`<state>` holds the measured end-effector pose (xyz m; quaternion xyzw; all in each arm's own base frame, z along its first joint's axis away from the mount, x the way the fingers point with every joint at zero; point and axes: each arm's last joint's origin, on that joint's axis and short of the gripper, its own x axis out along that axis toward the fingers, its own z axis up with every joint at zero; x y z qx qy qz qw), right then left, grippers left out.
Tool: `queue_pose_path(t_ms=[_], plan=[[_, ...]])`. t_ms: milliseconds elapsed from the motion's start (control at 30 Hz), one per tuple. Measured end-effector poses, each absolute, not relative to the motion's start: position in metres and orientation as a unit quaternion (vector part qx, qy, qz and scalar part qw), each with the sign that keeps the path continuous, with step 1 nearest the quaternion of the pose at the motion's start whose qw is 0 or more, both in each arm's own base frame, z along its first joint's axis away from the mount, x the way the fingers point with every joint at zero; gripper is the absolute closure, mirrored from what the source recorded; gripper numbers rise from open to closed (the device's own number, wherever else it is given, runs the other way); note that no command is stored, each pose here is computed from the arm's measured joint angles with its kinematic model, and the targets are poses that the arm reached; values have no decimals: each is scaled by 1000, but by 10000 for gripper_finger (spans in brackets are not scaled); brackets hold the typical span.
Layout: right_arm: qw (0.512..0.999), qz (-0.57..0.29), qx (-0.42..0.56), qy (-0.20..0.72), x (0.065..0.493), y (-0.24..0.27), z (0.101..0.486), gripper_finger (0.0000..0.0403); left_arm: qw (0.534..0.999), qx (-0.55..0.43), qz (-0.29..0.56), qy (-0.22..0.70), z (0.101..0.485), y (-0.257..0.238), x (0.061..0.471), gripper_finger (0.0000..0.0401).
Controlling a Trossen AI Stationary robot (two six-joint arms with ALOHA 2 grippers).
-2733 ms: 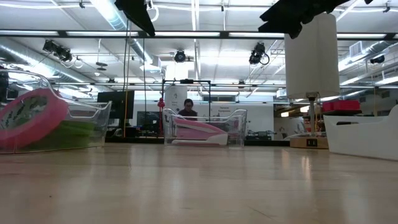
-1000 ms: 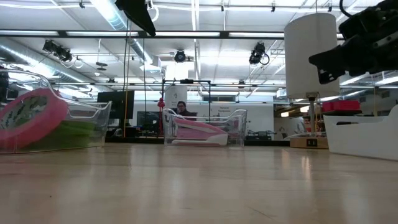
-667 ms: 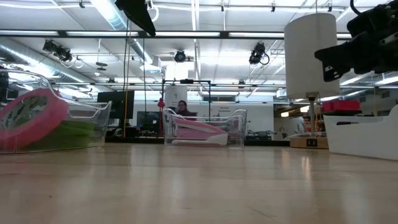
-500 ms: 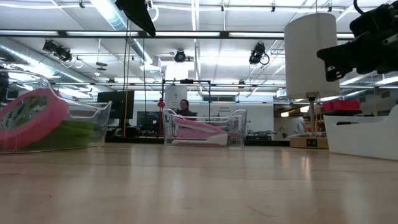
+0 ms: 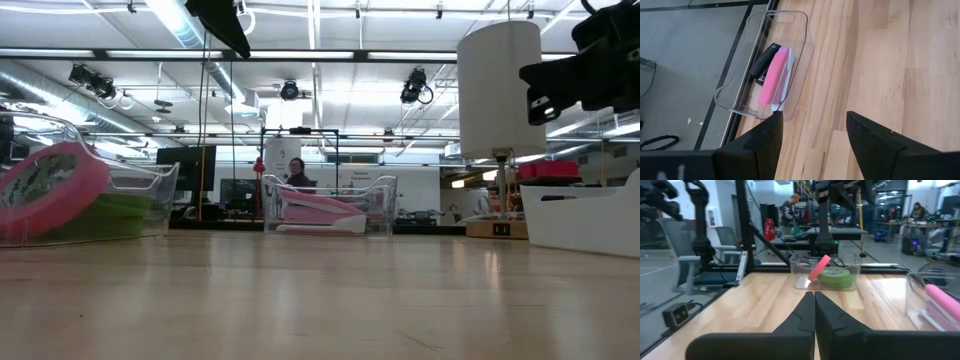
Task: Pick and place Stapler, Stapler remover, tape
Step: Return to Home Position
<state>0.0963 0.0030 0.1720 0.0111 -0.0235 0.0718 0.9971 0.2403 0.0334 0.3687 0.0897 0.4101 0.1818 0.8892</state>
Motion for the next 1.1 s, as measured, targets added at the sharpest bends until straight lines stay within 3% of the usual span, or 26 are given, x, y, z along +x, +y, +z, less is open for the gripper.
queue_pose_path(t_ms=[1100], plan=[[999, 44, 15, -17, 97, 2, 171, 380, 890, 90, 182, 409, 369, 33, 240, 181]])
